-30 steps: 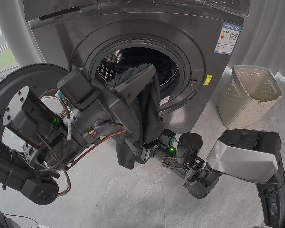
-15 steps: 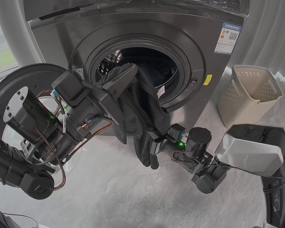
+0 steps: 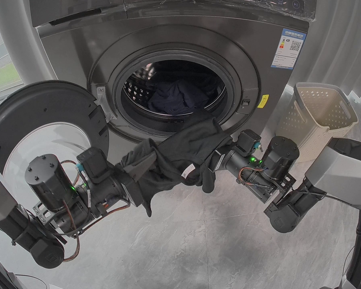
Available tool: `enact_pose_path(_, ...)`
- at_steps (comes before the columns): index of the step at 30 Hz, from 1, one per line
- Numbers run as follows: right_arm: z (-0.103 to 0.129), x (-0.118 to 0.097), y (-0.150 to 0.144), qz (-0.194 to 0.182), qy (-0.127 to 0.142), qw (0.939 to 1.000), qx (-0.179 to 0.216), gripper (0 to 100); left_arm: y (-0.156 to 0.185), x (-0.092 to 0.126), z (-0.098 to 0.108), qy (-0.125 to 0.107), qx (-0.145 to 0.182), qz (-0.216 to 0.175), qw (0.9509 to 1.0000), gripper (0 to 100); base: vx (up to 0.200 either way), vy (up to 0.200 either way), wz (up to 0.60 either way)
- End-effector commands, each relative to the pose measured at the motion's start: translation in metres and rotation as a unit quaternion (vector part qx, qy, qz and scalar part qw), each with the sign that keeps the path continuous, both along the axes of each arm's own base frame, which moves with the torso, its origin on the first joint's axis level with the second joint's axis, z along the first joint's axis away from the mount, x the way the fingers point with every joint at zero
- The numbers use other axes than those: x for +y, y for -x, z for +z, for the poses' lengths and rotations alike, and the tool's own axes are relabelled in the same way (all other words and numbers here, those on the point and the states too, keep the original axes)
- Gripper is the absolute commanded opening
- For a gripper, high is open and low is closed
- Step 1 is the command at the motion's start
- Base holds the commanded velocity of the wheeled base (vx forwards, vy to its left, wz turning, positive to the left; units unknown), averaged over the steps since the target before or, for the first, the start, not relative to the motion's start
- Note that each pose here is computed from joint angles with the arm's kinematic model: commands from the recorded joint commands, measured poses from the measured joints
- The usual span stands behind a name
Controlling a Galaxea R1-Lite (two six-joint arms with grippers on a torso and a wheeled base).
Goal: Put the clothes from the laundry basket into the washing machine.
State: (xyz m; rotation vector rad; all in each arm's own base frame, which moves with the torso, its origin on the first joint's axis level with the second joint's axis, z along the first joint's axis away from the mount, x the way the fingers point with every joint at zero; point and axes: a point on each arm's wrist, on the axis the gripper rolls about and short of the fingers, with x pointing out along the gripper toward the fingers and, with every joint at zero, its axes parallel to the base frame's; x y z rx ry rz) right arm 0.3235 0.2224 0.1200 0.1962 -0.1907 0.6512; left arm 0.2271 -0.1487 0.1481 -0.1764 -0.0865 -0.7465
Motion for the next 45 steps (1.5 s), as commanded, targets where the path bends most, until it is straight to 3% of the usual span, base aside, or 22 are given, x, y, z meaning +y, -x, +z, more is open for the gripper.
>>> enact_pose_path(1,0.028,0.001,0.014,0.011,-0.021,0.9993,-0.028,0,-0.007,-0.003,-0.040,-0.043,0.065,0.000,0.9970,0,0.000,0.000,0.00)
enact_pose_path(7,0.031,0.001,0.016,0.011,-0.024,0.9992,-0.031,0,-0.013,-0.007,-0.053,-0.063,0.073,0.000,0.9953,0,0.000,0.000,0.00)
enact_pose_path(8,0.033,0.000,0.016,0.011,-0.025,0.9991,-0.032,0,-0.013,-0.008,-0.053,-0.063,0.074,-0.001,0.9952,100,0.000,0.000,0.00)
enact_pose_path(14,0.038,-0.002,0.014,0.007,-0.030,0.9988,-0.039,0,0.003,-0.007,-0.066,-0.087,0.103,-0.017,0.9907,100,0.000,0.000,0.00)
enact_pose_path(17,0.040,-0.001,0.013,0.008,-0.033,0.9985,-0.043,0,0.023,-0.006,-0.083,-0.126,0.134,-0.048,0.9818,100,0.000,0.000,0.00)
enact_pose_path(18,0.040,0.000,0.014,0.009,-0.033,0.9985,-0.043,0,0.024,-0.006,-0.084,-0.129,0.135,-0.051,0.9811,100,0.000,0.000,0.00)
enact_pose_path(19,0.040,0.001,0.014,0.009,-0.033,0.9985,-0.042,0,0.030,-0.003,-0.092,-0.153,0.145,-0.065,0.9755,100,0.000,0.000,0.00)
enact_pose_path(22,0.038,0.005,0.017,0.015,-0.032,0.9986,-0.040,0,0.029,-0.005,-0.102,-0.181,0.140,-0.074,0.9706,100,0.000,0.000,0.00)
enact_pose_path(24,0.038,0.008,0.019,0.019,-0.033,0.9985,-0.039,0,0.022,-0.010,-0.099,-0.174,0.128,-0.071,0.9738,100,0.000,0.000,0.00)
enact_pose_path(29,0.035,0.009,0.020,0.020,-0.030,0.9987,-0.035,0,-0.007,-0.029,-0.075,-0.123,0.064,-0.063,0.9884,100,0.000,0.000,0.00)
enact_pose_path(32,0.034,0.009,0.020,0.021,-0.030,0.9987,-0.034,0,-0.021,-0.040,-0.062,-0.097,0.031,-0.061,0.9929,100,0.000,0.000,0.00)
enact_pose_path(35,0.034,0.012,0.022,0.024,-0.030,0.9987,-0.033,0,-0.034,-0.050,-0.055,-0.077,0.014,-0.062,0.9950,100,0.000,0.000,0.00)
enact_pose_path(45,0.034,0.021,0.030,0.037,-0.034,0.9983,-0.030,0,-0.065,-0.068,-0.065,-0.064,-0.005,-0.057,0.9963,100,0.000,0.000,0.00)
